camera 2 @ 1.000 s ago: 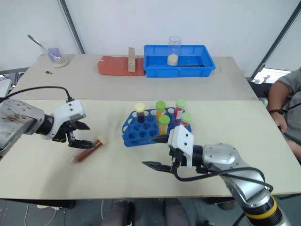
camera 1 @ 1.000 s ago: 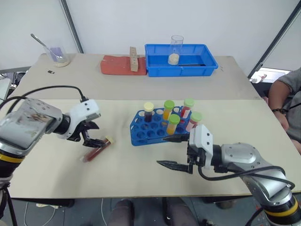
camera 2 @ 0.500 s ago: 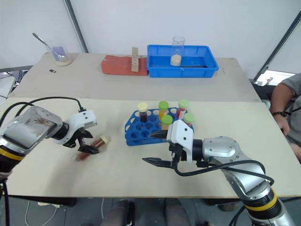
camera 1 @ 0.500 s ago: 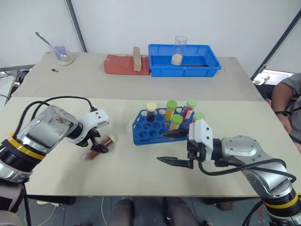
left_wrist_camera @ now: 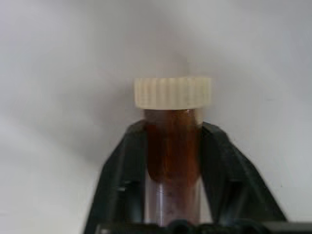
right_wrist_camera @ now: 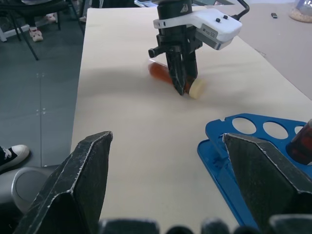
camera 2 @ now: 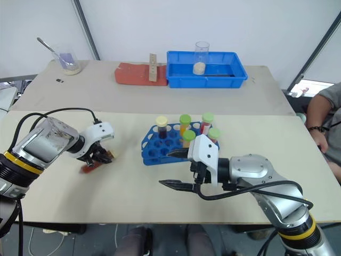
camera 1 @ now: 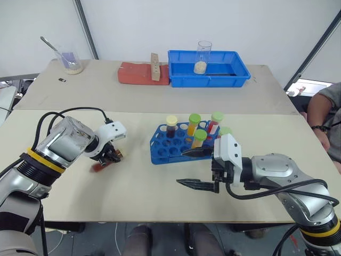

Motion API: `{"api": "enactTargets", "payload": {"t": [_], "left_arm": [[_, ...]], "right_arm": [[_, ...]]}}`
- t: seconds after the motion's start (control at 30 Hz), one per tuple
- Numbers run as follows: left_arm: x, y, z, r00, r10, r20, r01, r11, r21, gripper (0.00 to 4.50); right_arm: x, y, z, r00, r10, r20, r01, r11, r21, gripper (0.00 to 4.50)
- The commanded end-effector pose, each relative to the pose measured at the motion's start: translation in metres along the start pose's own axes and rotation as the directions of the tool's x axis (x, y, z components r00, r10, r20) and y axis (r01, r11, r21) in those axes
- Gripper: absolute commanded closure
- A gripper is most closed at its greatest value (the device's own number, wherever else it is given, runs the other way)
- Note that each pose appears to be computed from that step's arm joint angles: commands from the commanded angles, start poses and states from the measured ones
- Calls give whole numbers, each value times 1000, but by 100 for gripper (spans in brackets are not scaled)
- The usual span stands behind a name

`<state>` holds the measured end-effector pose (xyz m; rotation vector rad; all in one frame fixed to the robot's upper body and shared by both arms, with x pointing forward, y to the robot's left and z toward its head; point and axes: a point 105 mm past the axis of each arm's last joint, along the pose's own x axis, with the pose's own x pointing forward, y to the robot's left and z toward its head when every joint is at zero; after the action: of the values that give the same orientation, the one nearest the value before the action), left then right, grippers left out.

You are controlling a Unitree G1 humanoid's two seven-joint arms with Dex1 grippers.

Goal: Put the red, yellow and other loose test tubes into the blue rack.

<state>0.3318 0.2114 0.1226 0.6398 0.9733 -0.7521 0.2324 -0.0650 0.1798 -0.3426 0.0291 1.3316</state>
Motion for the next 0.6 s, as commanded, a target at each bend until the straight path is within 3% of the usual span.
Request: {"api": "enactTargets", "payload": {"t": [0.03,0.17,0.3,0.4,0.47,0.6], "left_arm": [[3,0,-2,1000,-4,3,4,1000,20,357],[-11,6,-1,998,8,55,-11,999,48,357],[-42,1,16,978,-57,203,35,993,110,357],[-69,-1,50,901,-70,428,25,994,110,357],[-89,-16,75,798,-143,585,72,987,143,357],[-110,-48,101,589,-260,765,136,965,224,357]], "right_arm": [[-6,0,14,1000,-15,22,16,999,-45,44],[-10,0,13,1000,-25,15,25,999,-33,44],[-21,0,13,999,-54,3,54,998,-24,44],[-32,-4,10,994,-106,-21,105,994,-11,44],[-40,-7,9,987,-156,-29,156,988,-14,44],[-55,-15,6,964,-262,-45,259,964,-66,44]]}}
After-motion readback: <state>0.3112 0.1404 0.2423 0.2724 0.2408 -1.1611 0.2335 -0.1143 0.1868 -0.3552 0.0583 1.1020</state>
